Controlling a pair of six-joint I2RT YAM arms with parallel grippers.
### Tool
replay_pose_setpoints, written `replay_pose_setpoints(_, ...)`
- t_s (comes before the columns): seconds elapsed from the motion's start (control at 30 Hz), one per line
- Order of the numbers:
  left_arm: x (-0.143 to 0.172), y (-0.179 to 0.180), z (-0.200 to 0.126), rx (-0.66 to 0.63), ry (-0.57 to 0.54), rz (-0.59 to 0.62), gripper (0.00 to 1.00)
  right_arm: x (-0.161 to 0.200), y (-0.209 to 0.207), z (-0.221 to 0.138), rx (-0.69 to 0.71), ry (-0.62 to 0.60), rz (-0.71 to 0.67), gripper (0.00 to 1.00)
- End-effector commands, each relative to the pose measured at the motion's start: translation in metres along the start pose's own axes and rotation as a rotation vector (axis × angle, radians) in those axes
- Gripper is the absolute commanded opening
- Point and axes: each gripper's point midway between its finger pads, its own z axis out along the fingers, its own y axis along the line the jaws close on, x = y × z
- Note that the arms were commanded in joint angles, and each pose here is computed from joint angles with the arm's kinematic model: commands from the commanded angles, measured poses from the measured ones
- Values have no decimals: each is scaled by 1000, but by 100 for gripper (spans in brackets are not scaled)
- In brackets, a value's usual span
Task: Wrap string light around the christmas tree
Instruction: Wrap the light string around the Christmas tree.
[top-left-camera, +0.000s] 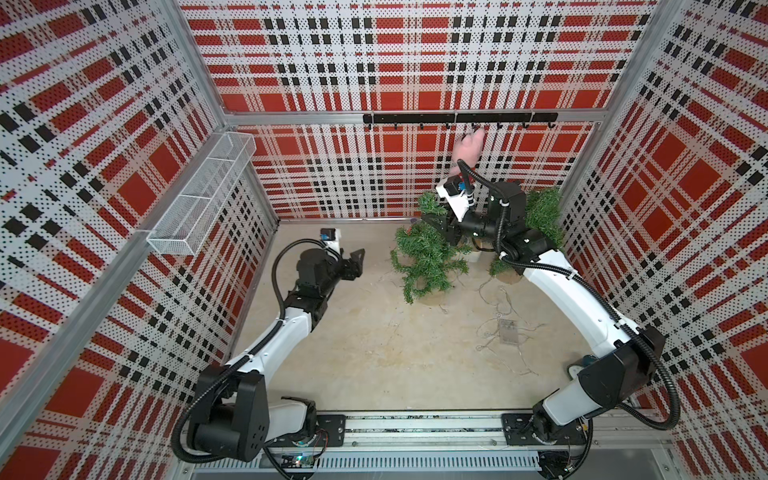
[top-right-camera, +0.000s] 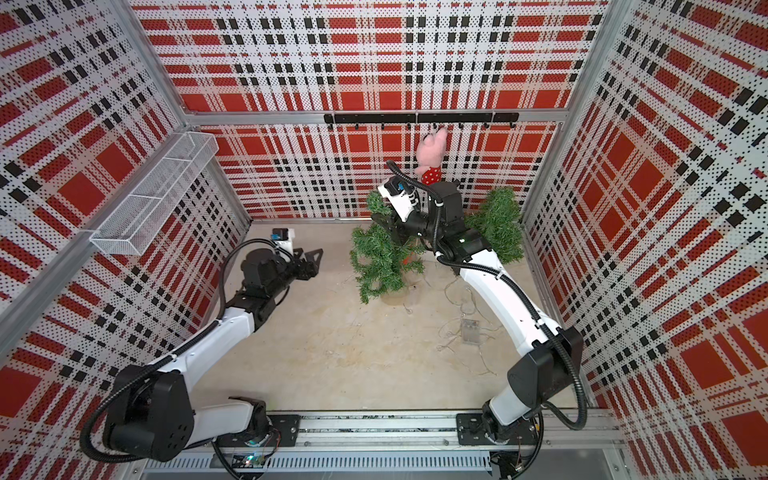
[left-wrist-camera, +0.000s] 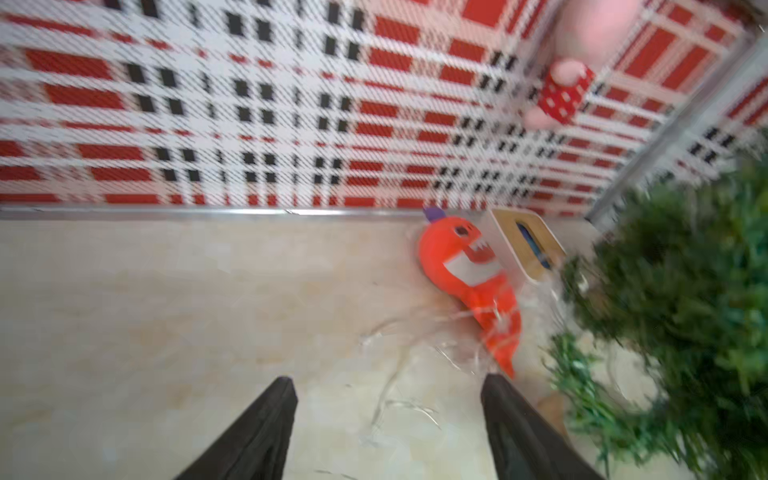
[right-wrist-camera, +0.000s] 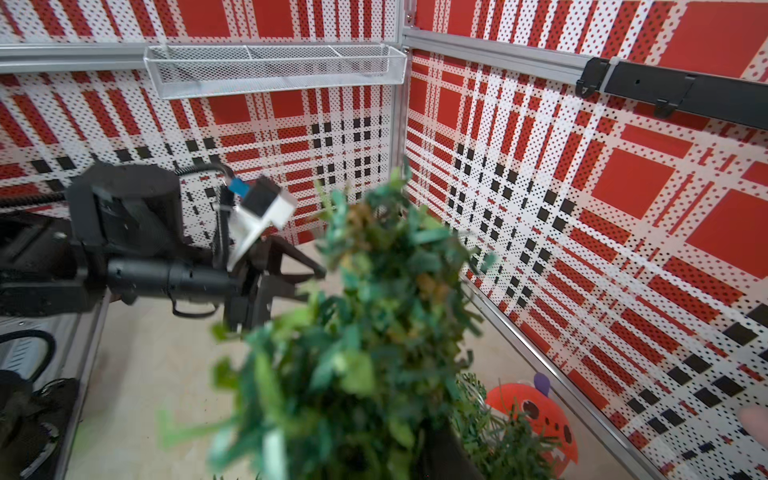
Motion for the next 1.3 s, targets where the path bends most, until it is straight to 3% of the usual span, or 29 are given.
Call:
replay_pose_setpoints(0.0,28,-30,9,69,-61,50,78,-46,28,-26,-108,-107,-96,0)
replay_pose_setpoints(0.13,64,-60,27,126,-71,97,82,-54,29,-31,-127,-113,-96,0)
replay_pose_setpoints(0.23,66,-71,36,165,-157,126,84,-61,32,-35,-138,-125,-99,0)
replay_pose_setpoints(0.37,59,-71,49,259,-255,47,85,-68,37,-39,-159,-149,-91,0)
replay_pose_setpoints(0.67,79,-98,98,359,-190,2,83,-67,42,-41,-185,-172,-64,0)
replay_pose_setpoints(0.73,85,-102,110,388,-170,-38,78,-68,44,-43,-190,-180,-64,0)
replay_pose_setpoints(0.83,80,-85,120,383,-165,-164,57,-66,42,-45,-182,-176,-56,0)
replay_pose_setpoints(0.93,54,-54,99,393,-256,-272,19,-62,40,-51,-164,-172,-49,0)
replay_pose_setpoints(1.0,31,-30,77,355,-326,-279,4,-60,33,-58,-136,-172,-38,0)
replay_pose_setpoints(1.13,-11,21,50,208,-337,-311,0,-47,17,-60,-62,-155,-4,0)
replay_pose_setpoints(1.27,-66,39,27,67,-286,-220,0,-27,13,-46,-53,-148,68,0)
